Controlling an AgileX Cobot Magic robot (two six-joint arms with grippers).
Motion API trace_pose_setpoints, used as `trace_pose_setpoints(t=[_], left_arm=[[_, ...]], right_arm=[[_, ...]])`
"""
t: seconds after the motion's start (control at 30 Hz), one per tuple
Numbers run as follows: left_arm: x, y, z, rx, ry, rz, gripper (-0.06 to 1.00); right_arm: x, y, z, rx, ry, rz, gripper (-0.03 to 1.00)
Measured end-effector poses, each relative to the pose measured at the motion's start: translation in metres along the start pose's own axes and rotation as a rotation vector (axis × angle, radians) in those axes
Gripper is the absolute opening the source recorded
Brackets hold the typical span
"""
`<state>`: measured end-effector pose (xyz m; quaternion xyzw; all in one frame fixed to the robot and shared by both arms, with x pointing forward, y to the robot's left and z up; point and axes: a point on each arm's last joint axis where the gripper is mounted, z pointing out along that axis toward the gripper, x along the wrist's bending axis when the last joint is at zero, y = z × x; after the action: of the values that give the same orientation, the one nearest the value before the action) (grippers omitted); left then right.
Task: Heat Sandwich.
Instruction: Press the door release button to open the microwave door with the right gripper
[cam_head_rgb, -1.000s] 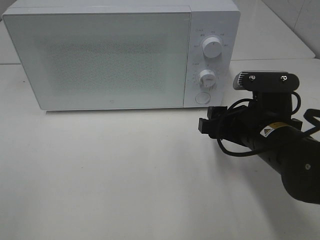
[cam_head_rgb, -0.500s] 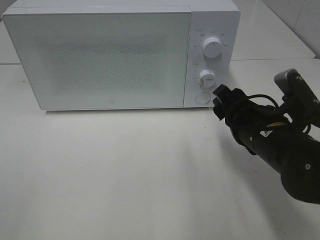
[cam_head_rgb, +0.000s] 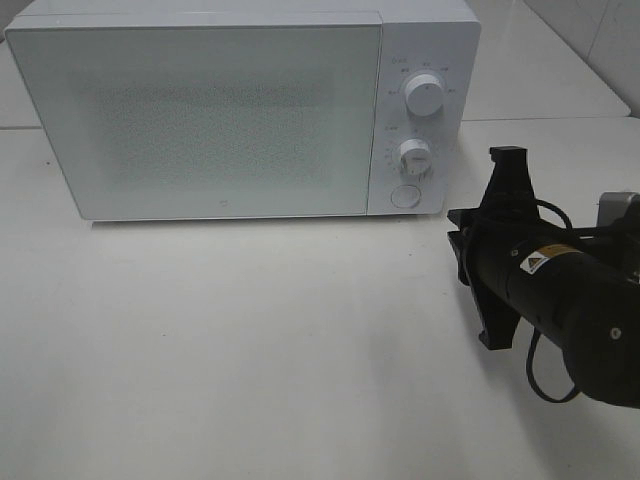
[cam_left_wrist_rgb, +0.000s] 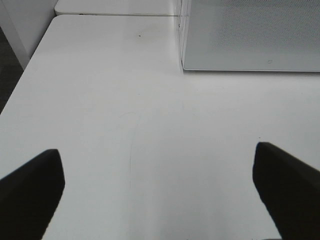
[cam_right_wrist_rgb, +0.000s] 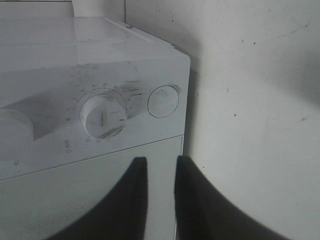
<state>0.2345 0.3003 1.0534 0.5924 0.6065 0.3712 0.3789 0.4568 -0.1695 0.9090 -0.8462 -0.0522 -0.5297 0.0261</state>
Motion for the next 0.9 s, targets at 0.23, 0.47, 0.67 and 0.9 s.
trace_pose_setpoints(t=[0.23, 0.47, 0.67, 0.9], left_arm=[[0.0, 0.0, 0.0, 0.0, 0.0, 0.0, 0.96], [0.0, 0.0, 0.0, 0.0, 0.0, 0.0, 0.96], [0.0, 0.0, 0.0, 0.0, 0.0, 0.0, 0.96], [0.0, 0.0, 0.0, 0.0, 0.0, 0.0, 0.96]], right_arm=[[0.0, 0.0, 0.0, 0.0, 0.001, 0.003, 0.01], [-0.002, 0.0, 0.002, -0.003, -0.007, 0.002, 0.01], [-0.005, -0.007, 0.013, -0.003, -0.02, 0.015, 0.01], [-0.003, -0.013, 0.035, 0.022, -0.024, 0.005, 0.01]])
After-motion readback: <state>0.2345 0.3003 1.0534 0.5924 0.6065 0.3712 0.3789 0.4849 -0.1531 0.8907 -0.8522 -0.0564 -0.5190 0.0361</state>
